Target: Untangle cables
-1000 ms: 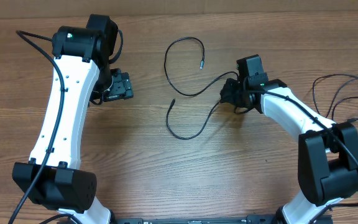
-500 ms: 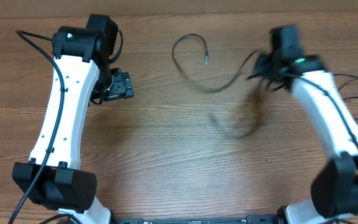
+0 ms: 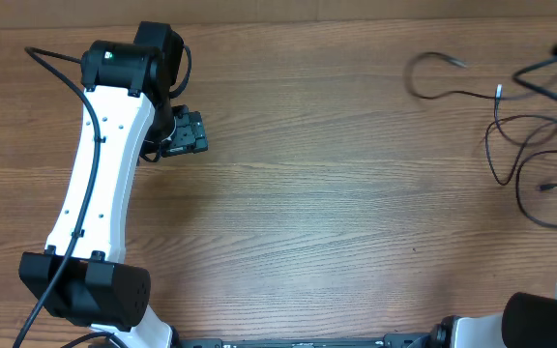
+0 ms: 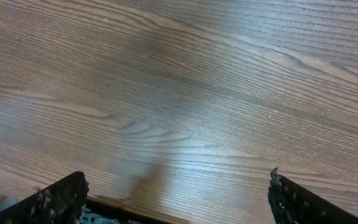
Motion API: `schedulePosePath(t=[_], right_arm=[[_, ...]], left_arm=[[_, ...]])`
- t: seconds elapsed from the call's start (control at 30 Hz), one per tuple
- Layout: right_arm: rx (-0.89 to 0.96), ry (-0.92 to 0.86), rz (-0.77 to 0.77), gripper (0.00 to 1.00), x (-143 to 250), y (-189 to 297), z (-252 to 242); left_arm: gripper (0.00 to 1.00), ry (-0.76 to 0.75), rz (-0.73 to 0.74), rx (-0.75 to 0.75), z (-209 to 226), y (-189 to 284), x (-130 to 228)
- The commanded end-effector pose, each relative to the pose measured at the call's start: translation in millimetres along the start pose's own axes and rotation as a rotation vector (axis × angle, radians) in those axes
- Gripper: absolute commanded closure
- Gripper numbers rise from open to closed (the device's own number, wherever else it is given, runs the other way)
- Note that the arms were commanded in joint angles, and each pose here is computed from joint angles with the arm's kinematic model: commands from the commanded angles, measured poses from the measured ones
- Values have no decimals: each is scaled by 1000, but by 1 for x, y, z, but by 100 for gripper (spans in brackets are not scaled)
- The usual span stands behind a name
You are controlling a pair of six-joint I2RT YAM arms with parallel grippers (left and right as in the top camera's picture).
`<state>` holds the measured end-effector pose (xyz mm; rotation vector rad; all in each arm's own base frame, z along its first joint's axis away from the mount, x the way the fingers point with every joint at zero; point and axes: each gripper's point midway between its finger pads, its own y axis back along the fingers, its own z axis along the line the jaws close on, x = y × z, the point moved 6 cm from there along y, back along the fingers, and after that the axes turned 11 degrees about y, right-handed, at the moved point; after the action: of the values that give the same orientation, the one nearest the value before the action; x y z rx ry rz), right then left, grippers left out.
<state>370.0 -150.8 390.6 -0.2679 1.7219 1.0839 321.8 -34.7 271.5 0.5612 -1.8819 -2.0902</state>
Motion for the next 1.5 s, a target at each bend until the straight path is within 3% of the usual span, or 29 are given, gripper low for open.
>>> schedulePosePath(t=[0.0,0.37,0.73,0.8,0.83,0.87,0.93,1.03,1.2,1.37,1.47], right_arm=[[85,-126,-32,96,-12,3,-37],[189,-364,-35,96,-15,-14,-122],[60,-287,212,96,29,-85,-101],[-18,-252,256,80,37,-97,-91],[-58,-244,277,55,41,-103,-86],[-104,-230,298,39,45,-107,-81],[-177,-213,317,28,48,-109,-72],[-260,-204,319,23,47,-107,-64],[-515,-150,359,22,51,-93,-35],[-686,23,446,15,72,-71,8],[-746,186,495,4,89,-54,43]], left_arm=[[7,18,-27,4,2,7,3],[7,20,-41,16,0,7,0],[6,22,-50,22,-1,7,-2],[6,22,-51,22,-1,7,-2],[6,22,-50,22,-1,7,-2],[6,22,-51,23,-1,7,-2],[6,22,-50,23,-1,7,-2],[5,22,-49,26,-2,7,-2],[4,23,-71,42,-5,7,-6],[0,-46,-157,101,-16,10,-21],[0,-90,-207,126,-22,12,-30]])
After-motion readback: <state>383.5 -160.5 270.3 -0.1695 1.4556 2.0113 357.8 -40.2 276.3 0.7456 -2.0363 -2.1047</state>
